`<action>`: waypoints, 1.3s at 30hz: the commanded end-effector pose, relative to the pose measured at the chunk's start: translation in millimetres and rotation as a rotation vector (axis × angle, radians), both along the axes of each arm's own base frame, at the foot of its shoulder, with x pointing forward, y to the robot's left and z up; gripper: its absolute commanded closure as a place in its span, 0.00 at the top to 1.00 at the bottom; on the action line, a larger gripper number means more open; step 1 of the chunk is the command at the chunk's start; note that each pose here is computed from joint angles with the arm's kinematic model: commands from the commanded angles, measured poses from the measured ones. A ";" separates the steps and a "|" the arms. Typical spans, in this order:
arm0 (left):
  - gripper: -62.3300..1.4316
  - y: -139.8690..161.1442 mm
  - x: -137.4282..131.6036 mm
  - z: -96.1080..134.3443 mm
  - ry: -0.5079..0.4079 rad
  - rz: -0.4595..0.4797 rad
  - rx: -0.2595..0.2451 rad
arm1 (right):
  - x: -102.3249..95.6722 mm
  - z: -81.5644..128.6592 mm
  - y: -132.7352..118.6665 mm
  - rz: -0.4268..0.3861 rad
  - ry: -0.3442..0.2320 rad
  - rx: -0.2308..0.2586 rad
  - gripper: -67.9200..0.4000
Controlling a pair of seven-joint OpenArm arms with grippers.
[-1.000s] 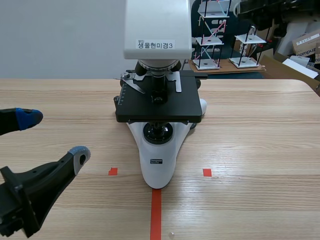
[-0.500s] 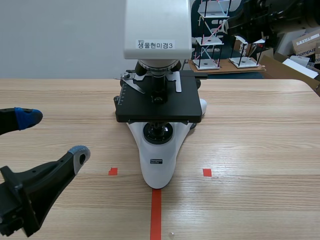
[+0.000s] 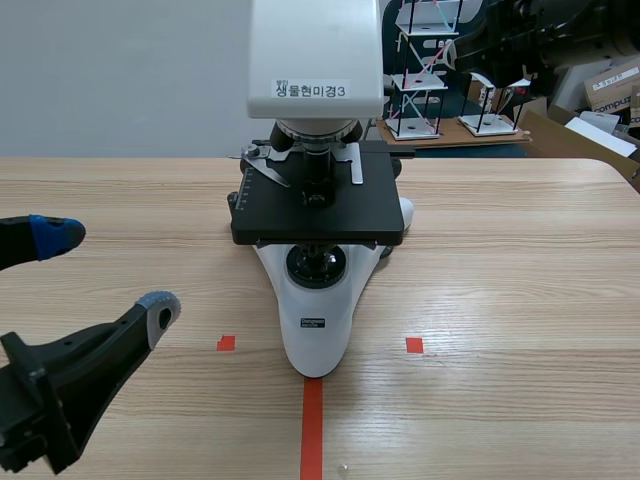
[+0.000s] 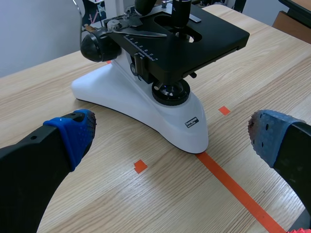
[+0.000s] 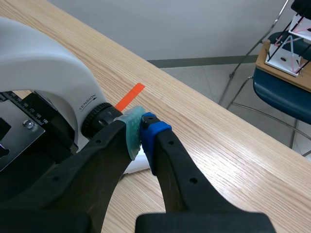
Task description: Point at the coarse focus knob
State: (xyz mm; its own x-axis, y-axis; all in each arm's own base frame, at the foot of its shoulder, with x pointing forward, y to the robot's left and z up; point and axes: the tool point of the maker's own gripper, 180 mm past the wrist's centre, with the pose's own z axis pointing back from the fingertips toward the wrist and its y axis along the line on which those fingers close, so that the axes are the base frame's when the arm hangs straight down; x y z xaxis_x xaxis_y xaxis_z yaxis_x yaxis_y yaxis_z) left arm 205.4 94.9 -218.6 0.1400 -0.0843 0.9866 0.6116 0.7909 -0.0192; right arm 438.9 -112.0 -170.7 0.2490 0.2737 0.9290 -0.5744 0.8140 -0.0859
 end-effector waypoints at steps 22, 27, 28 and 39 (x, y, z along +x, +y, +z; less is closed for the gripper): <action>1.00 1.0 1.8 5.8 -0.020 0.006 -0.015 | -1.2 19.0 8.9 0.047 -0.050 0.018 0.02; 1.00 0.9 1.8 5.8 -0.020 0.006 -0.015 | -1.4 18.6 11.0 0.050 -0.048 0.022 0.02; 1.00 0.9 1.8 5.8 -0.020 0.006 -0.015 | -1.5 18.3 11.4 0.051 -0.048 0.021 0.02; 1.00 0.9 1.8 5.8 -0.020 0.006 -0.015 | -1.5 18.2 11.3 0.051 -0.048 0.020 0.02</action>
State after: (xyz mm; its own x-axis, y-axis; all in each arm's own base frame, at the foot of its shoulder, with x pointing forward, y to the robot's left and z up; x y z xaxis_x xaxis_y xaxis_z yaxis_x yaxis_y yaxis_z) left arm 205.4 94.9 -218.6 0.1400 -0.0843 0.9866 0.6116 0.7909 -0.0192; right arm 435.1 -104.6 -170.1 0.2374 0.2734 0.9321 -0.6068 0.7911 -0.0775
